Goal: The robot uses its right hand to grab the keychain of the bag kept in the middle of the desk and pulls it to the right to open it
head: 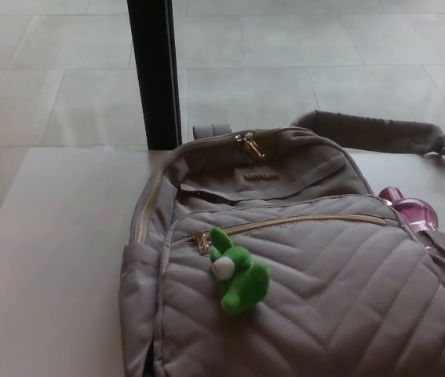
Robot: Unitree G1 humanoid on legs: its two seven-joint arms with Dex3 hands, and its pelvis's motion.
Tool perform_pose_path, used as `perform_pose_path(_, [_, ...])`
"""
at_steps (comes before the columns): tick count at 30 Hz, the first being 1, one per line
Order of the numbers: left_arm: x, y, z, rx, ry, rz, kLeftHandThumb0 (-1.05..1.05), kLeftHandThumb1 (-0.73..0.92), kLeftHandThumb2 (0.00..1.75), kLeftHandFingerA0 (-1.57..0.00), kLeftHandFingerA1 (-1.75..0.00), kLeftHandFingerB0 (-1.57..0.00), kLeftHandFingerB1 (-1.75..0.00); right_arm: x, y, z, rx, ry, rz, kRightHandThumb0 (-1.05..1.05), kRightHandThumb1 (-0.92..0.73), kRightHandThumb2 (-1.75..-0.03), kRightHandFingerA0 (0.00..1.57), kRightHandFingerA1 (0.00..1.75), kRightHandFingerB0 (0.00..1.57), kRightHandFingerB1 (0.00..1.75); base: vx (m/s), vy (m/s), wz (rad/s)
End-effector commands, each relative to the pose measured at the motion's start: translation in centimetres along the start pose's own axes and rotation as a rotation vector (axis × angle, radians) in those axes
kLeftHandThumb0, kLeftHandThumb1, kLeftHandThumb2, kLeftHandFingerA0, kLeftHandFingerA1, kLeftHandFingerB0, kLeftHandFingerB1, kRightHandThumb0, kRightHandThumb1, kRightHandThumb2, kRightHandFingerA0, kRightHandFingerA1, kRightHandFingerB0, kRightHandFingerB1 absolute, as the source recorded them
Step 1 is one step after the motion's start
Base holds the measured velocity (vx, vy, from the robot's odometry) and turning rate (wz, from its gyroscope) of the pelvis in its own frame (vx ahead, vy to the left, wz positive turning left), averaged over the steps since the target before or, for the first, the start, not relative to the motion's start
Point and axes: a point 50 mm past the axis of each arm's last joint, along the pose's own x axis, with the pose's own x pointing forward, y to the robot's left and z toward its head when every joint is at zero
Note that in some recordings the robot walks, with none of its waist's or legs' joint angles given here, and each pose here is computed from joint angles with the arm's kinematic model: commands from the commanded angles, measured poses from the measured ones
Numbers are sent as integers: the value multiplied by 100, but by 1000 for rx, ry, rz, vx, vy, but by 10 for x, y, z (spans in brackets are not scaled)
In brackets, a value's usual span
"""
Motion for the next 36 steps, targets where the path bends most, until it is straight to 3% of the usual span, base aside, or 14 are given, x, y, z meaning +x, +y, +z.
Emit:
perform_pose_path(1, [-2, 13, 12, -44, -46, 5, -49, 67, 60, -44, -53, -28, -34, 14, 97, 127, 126, -316, 441, -65, -56, -58, 51, 50, 40, 33, 0, 0, 0])
perform_pose_path(7, [-2, 12, 13, -48, -53, -6, -56, 55, 86, -48, -63, -27, -47, -11, 154, 128, -61, -368, 720, -80, -50, -87, 49, 60, 35, 45, 0, 0, 0])
perform_pose_path(8, [-1, 12, 14, -46, -57, 3, -50, 67, 60, -53, -59, -34, -35, -18, 161, 128, -112, -388, 763, -70, -46, -87, 50, 61, 31, 46, 0, 0, 0])
perform_pose_path(10, [-1, 10, 14, -38, -60, 5, -54, 55, 88, -51, -66, -27, -48, -23, 165, 128, -151, -405, 787, -70, -60, -59, 59, 52, 40, 33, 0, 0, 0])
perform_pose_path(15, [-1, 10, 14, -40, -60, 27, -49, 66, 60, -55, -56, -36, -35, -46, 189, 121, -310, -392, 981, -78, -50, -89, 56, 61, 29, 45, 0, 0, 0])
perform_pose_path(19, [-1, 10, 13, -68, -59, 21, -52, 52, 86, -52, -65, -29, -49, -53, 197, 120, -337, -390, 1018, -75, -62, -59, 63, 62, 37, 37, 0, 0, 0])
perform_pose_path(20, [-1, 10, 13, -61, -67, 10, -54, 52, 86, -50, -63, -28, -48, -55, 200, 118, -349, -389, 1033, -84, -54, -93, 62, 69, 32, 48, 0, 0, 0])
perform_pose_path(25, [0, 10, 13, -93, -52, 22, -52, 52, 86, -50, -64, -30, -49, -51, 203, 117, -400, -375, 1052, -77, -65, -60, 69, 62, 38, 37, 0, 0, 0])
perform_pose_path(26, [0, 10, 13, -105, -55, 21, -52, 52, 86, -50, -65, -30, -49, -50, 204, 117, -413, -372, 1050, -85, -56, -94, 63, 68, 33, 48, 0, 0, 0])
perform_pose_path(28, [0, 10, 13, -86, -53, 23, -51, 53, 86, -51, -65, -31, -49, -49, 204, 118, -422, -376, 1047, -78, -64, -61, 66, 64, 38, 38, 0, 0, 0])
perform_pose_path(30, [-1, 11, 13, -97, -64, 15, -51, 53, 86, -49, -65, -29, -49, -48, 205, 119, -419, -384, 1046, -85, -57, -95, 64, 67, 32, 48, 0, 0, 0])
perform_pose_path(33, [-1, 10, 15, -75, -63, 12, -52, 54, 87, -50, -65, -30, -49, -51, 207, 121, -407, -396, 1066, -74, -64, -60, 74, 65, 41, 36, 0, 0, 0])
perform_pose_path(35, [0, 10, 16, -35, -62, 17, -51, 69, 61, -55, -56, -37, -35, -53, 210, 121, -412, -399, 1076, -75, -50, -93, 71, 74, 35, 49, 0, 0, 0])
perform_pose_path(36, [0, 10, 16, -37, -59, 20, -51, 68, 60, -57, -57, -39, -35, -55, 211, 121, -408, -412, 1080, -75, -64, -60, 75, 73, 41, 39, 0, 0, 0])
